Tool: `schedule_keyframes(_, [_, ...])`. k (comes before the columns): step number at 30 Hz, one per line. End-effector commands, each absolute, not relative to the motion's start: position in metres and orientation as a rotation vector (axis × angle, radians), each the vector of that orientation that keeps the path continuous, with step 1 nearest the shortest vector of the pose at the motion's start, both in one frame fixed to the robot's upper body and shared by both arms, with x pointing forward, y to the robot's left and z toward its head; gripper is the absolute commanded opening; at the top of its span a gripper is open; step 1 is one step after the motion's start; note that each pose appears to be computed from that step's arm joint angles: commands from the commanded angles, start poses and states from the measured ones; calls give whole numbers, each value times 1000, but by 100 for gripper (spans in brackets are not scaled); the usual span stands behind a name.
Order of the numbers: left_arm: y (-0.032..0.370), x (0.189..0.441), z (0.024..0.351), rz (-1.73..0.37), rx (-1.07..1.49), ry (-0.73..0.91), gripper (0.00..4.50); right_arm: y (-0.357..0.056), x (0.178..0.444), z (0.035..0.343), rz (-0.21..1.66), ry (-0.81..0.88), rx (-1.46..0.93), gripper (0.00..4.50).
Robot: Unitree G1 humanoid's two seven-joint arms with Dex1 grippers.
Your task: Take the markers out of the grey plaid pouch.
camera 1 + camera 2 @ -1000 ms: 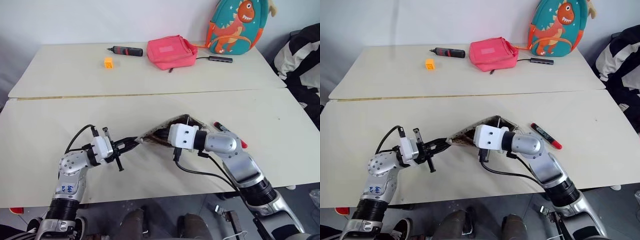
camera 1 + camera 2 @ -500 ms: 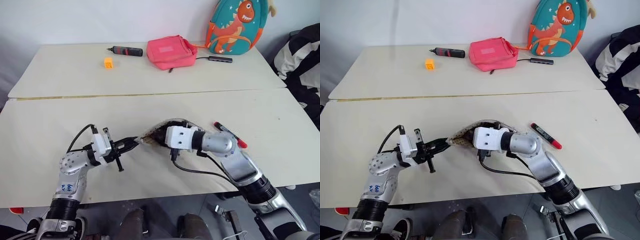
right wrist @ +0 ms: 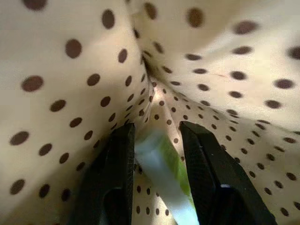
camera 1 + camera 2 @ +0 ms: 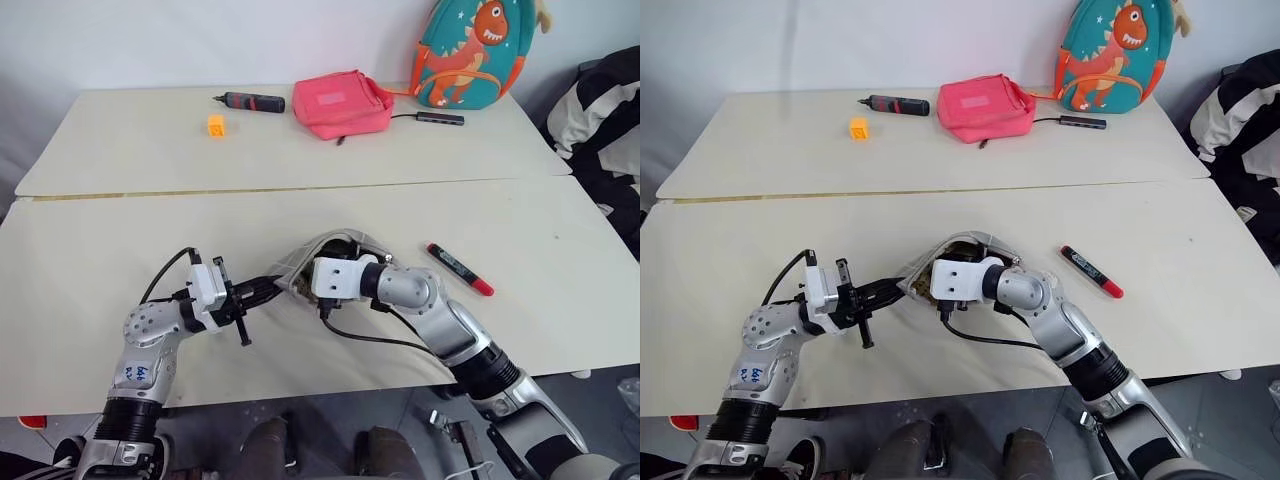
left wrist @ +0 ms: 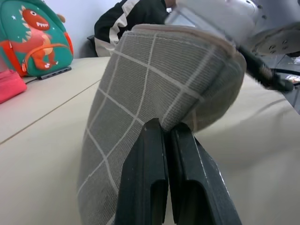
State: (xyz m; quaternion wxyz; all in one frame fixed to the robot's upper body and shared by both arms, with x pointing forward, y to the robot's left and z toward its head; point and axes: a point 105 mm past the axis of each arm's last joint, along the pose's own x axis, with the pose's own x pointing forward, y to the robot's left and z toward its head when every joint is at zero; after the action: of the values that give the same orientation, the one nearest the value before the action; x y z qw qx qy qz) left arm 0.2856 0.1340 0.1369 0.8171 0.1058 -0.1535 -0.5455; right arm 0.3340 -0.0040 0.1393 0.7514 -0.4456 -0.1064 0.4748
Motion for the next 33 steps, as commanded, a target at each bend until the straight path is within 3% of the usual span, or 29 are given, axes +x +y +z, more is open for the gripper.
schedule_keyframes(1, [127,278,153,-1196,248,-410,0,4,332,144,1052,-250,-928,101])
schedule_keyframes(4, [128,278,153,-1186,250,-410,0,2,332,146,1042,-247,-893,3])
schedule_keyframes(17, [143,284,148,-1123,254,-387,0,-36,307,189,1093,-286,-815,3])
schedule_keyframes(29, [152,291,145,-1097,170,-345,0,-41,295,193,1194,-249,-786,3])
schedule_keyframes(33, [149,290,150,-1105,149,-366,0,-42,304,184,1170,-209,-808,3])
